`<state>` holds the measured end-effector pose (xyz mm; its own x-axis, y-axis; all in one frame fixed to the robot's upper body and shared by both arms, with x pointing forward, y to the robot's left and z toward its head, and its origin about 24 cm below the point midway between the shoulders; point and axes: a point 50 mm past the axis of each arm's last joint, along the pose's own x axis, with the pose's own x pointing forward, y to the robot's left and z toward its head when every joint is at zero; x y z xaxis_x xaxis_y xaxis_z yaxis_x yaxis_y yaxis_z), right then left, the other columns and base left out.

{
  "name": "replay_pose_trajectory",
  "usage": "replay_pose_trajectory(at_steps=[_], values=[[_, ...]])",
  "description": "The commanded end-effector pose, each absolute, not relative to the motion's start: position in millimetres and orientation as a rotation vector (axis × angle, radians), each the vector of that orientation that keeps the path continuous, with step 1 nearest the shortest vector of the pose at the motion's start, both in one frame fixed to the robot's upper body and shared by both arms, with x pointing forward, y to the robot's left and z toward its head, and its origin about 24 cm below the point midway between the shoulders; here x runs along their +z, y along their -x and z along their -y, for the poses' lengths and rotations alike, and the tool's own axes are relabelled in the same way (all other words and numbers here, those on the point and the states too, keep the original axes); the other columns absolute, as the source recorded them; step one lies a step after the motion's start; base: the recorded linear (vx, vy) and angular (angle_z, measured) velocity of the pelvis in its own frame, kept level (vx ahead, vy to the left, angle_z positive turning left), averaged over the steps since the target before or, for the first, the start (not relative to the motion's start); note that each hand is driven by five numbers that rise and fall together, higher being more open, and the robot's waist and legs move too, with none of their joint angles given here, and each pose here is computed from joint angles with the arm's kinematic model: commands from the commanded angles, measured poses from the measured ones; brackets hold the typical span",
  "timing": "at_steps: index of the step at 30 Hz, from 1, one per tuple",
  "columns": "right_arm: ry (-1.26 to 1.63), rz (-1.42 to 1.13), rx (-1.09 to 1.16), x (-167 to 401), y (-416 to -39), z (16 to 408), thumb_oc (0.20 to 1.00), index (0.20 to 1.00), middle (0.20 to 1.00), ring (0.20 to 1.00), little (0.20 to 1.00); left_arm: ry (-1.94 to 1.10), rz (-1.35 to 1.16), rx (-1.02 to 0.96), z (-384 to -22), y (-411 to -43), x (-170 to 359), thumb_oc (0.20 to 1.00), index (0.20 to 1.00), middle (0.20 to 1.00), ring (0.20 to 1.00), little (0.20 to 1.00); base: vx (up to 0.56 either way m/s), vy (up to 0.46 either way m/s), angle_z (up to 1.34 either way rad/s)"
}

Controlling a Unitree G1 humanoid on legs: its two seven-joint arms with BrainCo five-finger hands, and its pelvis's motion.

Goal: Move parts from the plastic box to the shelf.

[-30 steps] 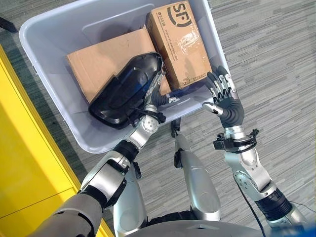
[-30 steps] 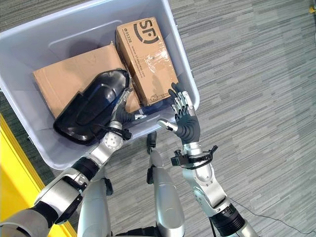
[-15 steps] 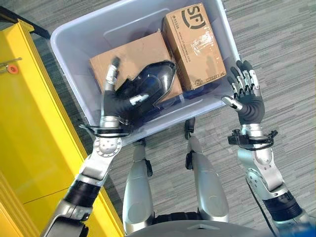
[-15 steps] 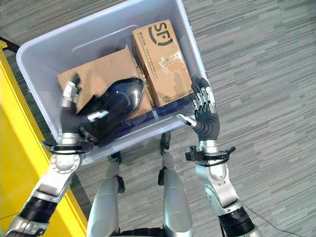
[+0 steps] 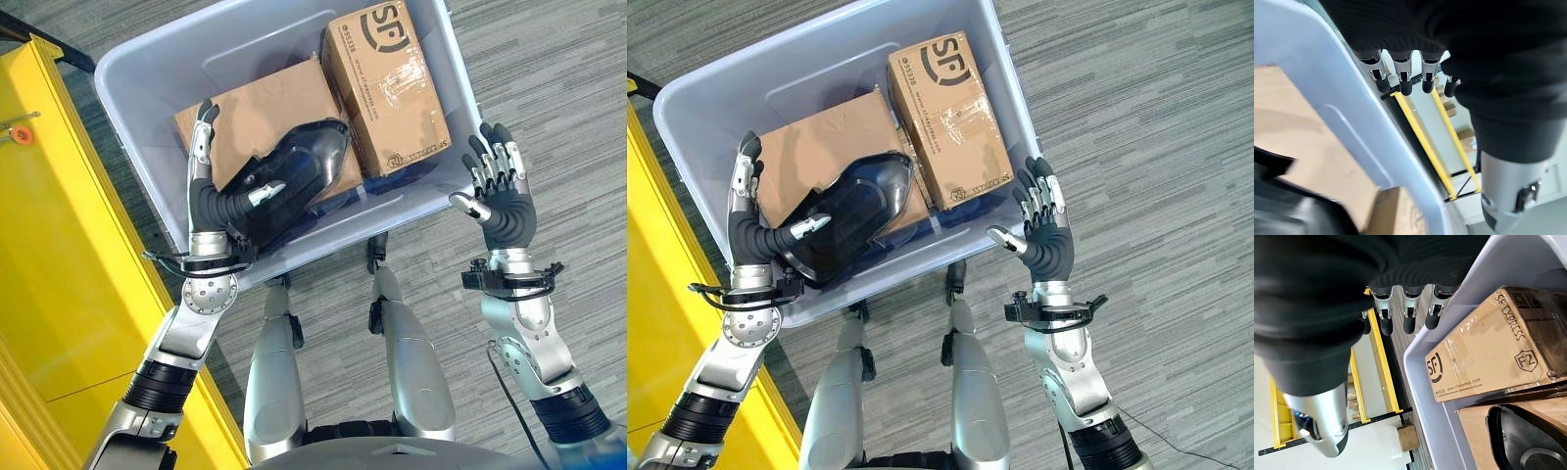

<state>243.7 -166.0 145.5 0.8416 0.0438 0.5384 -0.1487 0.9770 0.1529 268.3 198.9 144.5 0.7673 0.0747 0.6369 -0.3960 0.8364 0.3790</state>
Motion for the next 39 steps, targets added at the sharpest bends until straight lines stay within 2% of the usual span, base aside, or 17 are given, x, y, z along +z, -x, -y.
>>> replay_pose_trajectory(at_steps=[1, 3, 11, 25, 39], values=[[-0.166, 0.73, 0.1, 171, -235, 172, 1.0, 1.0, 1.0, 1.0, 1.0, -0.736, 0.68, 0.31, -208, -277, 148, 1.0, 1.0, 1.0, 1.0, 1.0, 0.0, 0.0, 0.0], [-0.159, 0.726, 0.096, 170, -237, 173, 1.0, 1.0, 1.0, 1.0, 1.0, -0.856, 0.643, 0.334, -214, -283, 141, 1.0, 1.0, 1.0, 1.0, 1.0, 0.0, 0.0, 0.0], [-0.186, 0.71, 0.108, 169, -241, 170, 1.0, 1.0, 1.0, 1.0, 1.0, -0.937, 0.44, 0.422, -235, -301, 111, 1.0, 1.0, 1.0, 1.0, 1.0, 0.0, 0.0, 0.0], [-0.176, 0.704, 0.121, 171, -243, 168, 1.0, 1.0, 1.0, 1.0, 1.0, -0.842, 0.378, 0.605, -256, -312, 116, 1.0, 1.0, 1.0, 1.0, 1.0, 0.0, 0.0, 0.0], [-0.198, 0.71, 0.152, 172, -240, 164, 1.0, 1.0, 1.0, 1.0, 1.0, -0.896, 0.208, 0.601, -260, -330, 94, 1.0, 1.0, 1.0, 1.0, 1.0, 0.0, 0.0, 0.0]])
